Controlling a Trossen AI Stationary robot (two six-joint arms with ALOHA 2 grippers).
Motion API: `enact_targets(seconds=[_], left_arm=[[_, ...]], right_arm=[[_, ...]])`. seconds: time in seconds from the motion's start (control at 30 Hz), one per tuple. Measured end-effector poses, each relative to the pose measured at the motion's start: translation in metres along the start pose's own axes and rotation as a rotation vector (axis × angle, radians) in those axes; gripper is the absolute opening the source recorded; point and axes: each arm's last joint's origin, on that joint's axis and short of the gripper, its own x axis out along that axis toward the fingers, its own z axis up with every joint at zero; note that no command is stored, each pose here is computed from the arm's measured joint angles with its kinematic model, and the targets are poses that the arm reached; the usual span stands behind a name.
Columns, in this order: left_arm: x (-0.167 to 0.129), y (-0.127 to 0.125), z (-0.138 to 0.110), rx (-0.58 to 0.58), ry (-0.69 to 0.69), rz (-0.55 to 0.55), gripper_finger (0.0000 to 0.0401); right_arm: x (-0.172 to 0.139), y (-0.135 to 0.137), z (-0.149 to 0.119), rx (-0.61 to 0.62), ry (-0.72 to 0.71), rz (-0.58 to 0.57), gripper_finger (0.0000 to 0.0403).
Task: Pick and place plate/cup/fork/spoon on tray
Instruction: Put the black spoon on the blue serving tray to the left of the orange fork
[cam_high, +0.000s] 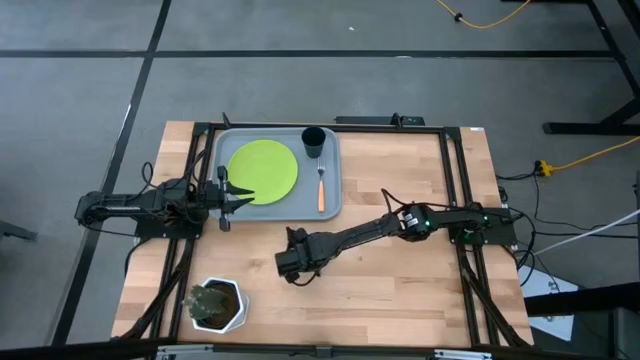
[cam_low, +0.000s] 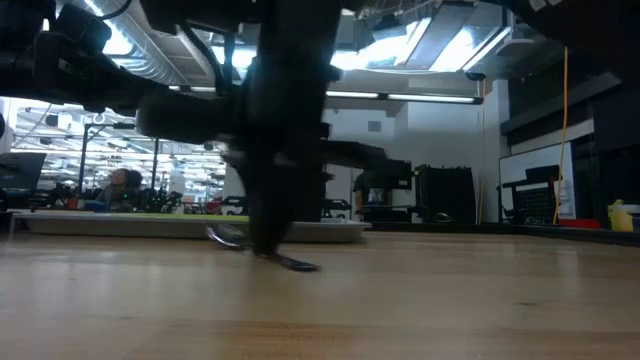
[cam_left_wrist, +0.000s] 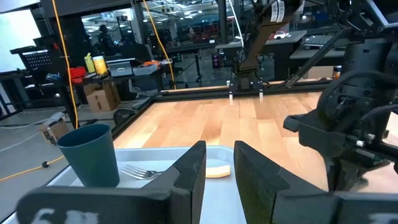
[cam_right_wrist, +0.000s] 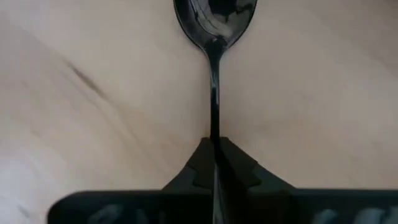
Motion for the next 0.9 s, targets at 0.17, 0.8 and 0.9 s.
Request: enact_targets(seconds=[0.17,0.8,0.9], left_arm=[[0.000,0.000,0.000,0.000,0.000,0.000,0.0077],[0.000,0.000,0.000,0.000,0.000,0.000,0.0076],[0.000,0.000,0.000,0.000,0.000,0.000,0.0076]], right_arm=[[-0.023,0.000,0.017,0.091,-0.130,0.039,0.0002],[-0.016,-0.085,0.156,0.516,-0.092,-0.018,0.0002],[-0.011,-0.092,0.160,0.529,-0.051,-0.031,0.0002]])
